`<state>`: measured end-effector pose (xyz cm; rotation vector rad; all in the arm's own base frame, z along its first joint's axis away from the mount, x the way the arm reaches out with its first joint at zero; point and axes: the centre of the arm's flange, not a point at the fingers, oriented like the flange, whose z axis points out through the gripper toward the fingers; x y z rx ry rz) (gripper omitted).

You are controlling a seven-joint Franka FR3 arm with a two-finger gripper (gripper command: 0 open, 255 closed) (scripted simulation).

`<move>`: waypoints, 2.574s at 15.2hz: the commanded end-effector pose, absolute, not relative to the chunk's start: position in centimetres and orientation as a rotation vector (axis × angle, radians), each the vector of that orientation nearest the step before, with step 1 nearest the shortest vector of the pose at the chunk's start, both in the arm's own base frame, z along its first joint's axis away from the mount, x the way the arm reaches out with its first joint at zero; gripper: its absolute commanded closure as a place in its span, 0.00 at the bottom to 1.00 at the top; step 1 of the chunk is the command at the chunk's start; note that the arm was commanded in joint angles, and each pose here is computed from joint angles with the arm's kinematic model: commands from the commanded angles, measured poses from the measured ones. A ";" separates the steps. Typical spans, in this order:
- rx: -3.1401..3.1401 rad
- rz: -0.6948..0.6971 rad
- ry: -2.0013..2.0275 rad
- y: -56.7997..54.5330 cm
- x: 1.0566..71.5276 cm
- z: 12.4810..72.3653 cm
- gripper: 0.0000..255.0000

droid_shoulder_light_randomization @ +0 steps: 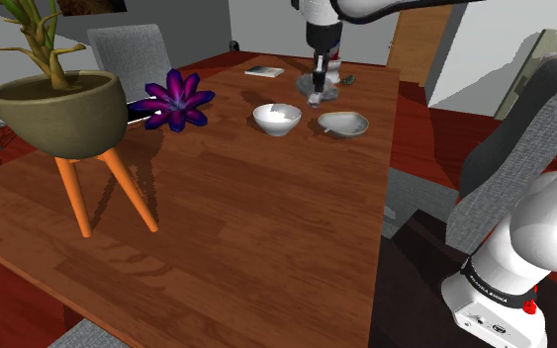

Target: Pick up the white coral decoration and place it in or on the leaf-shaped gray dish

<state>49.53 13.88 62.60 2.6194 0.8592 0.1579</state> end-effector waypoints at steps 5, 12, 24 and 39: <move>2.619 0.159 0.861 6.2 48.2 63.6 1.00; 2.619 0.159 0.861 2.9 47.6 61.9 1.00; 2.619 0.159 0.861 2.9 47.6 55.6 1.00; 2.619 0.159 0.861 2.9 47.6 54.8 0.00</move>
